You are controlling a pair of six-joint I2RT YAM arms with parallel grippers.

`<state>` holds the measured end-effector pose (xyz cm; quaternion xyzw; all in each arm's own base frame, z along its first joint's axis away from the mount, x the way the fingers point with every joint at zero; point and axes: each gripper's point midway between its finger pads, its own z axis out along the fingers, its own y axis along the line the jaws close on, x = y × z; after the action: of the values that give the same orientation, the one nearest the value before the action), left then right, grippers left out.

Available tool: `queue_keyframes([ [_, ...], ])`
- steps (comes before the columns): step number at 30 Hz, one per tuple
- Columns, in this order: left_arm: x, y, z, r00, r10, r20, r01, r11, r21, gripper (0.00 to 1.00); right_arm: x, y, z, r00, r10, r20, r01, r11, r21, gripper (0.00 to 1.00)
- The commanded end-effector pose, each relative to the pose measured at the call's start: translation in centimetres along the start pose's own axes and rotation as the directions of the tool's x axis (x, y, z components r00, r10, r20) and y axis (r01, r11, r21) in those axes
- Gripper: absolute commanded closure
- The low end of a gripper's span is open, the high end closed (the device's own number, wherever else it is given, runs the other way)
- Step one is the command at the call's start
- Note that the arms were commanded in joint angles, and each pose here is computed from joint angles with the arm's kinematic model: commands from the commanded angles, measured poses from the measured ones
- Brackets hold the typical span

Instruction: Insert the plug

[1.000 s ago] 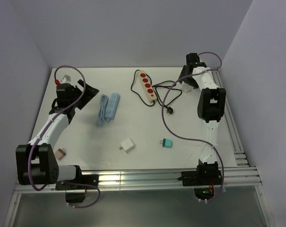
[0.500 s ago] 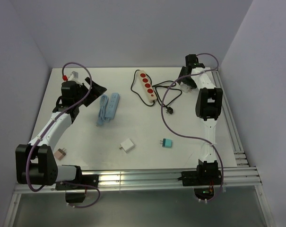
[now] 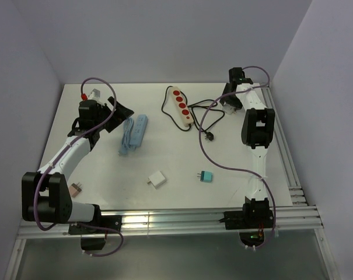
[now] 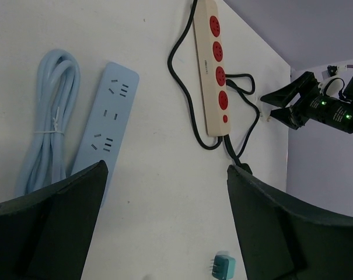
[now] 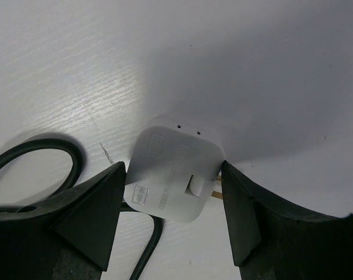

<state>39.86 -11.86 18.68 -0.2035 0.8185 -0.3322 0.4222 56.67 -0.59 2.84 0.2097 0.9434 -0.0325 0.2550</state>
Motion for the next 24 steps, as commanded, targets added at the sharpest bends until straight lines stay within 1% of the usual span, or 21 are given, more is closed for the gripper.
queue_keyframes([
  [1,-1.9,-2.7,-0.5,0.997,0.062,0.044,-0.065,0.995,0.069,0.11,0.1,-0.8,-0.4,1.000,-0.002,-0.013,0.003,1.000,0.019,0.31],
  [5,-1.7,-2.9,-1.0,0.997,0.064,0.031,-0.066,0.996,0.068,0.12,-0.4,-0.3,-0.9,1.000,0.016,0.003,-0.016,1.000,-0.006,0.38],
  [8,-1.0,-3.2,-1.4,0.998,0.063,0.011,-0.063,0.996,0.070,0.13,-0.9,0.1,-1.8,0.999,0.043,0.017,-0.042,0.999,-0.028,0.48],
  [9,-1.0,-3.4,-1.5,0.998,0.063,0.009,-0.063,0.995,0.072,0.13,-1.4,0.3,-2.6,0.998,0.053,0.033,-0.051,0.998,-0.043,0.55],
  [10,-0.7,-3.8,-1.6,0.998,0.067,-0.003,-0.066,0.995,0.073,0.14,-2.0,0.6,-3.1,0.997,0.063,0.054,-0.060,0.996,-0.058,0.59],
  [11,-0.5,-4.1,-1.6,0.998,0.068,-0.011,-0.067,0.995,0.076,0.15,-1.6,0.8,-3.2,0.996,0.080,0.046,-0.076,0.995,-0.068,0.62],
  [12,-0.3,-4.4,-1.6,0.997,0.069,-0.022,-0.067,0.995,0.080,0.16,-2.3,0.8,-4.3,0.993,0.093,0.067,-0.088,0.993,-0.081,0.69],
  [13,-0.3,-5.3,-1.7,0.997,0.077,-0.028,-0.074,0.993,0.097,0.17,-2.7,1.1,-4.8,0.991,0.112,0.079,-0.104,0.990,-0.095,0.74],
  [14,0.3,-5.2,-1.6,0.996,0.076,-0.054,-0.071,0.993,0.089,0.18,-2.5,1.2,-5.0,0.989,0.130,0.074,-0.122,0.987,-0.105,0.78],
  [15,0.5,-5.7,-1.6,0.995,0.078,-0.067,-0.072,0.992,0.099,0.18,-3.2,1.4,-6.3,0.984,0.147,0.098,-0.135,0.984,-0.120,0.86],
  [17,1.0,-7.0,-2.0,0.992,0.094,-0.080,-0.083,0.988,0.127,0.19,-3.5,1.6,-7.1,0.976,0.190,0.109,-0.174,0.974,-0.144,0.95],
  [18,1.1,-7.5,-2.2,0.992,0.095,-0.081,-0.083,0.987,0.137,0.19,-4.0,1.7,-8.3,0.970,0.209,0.125,-0.188,0.969,-0.161,0.95],
  [20,1.6,-8.8,-2.9,0.990,0.103,-0.092,-0.087,0.982,0.166,0.18,-3.9,1.7,-9.2,0.958,0.261,0.119,-0.239,0.956,-0.172,0.96],
  [21,1.9,-9.6,-3.3,0.989,0.109,-0.102,-0.089,0.979,0.183,0.19,-4.2,1.8,-10.7,0.949,0.286,0.130,-0.259,0.946,-0.193,0.96],
  [22,1.9,-10.1,-3.6,0.988,0.113,-0.101,-0.092,0.976,0.195,0.18,-3.3,1.7,-10.6,0.946,0.304,0.108,-0.279,0.939,-0.199,0.96],
  [23,2.3,-10.3,-3.9,0.986,0.118,-0.115,-0.094,0.976,0.195,0.18,-3.9,1.8,-12.7,0.932,0.340,0.126,-0.305,0.923,-0.234,0.96],
  [24,2.3,-11.3,-4.5,0.985,0.133,-0.107,-0.108,0.971,0.212,0.18,-3.6,1.7,-13.4,0.926,0.355,0.127,-0.317,0.916,-0.246,0.96],
])
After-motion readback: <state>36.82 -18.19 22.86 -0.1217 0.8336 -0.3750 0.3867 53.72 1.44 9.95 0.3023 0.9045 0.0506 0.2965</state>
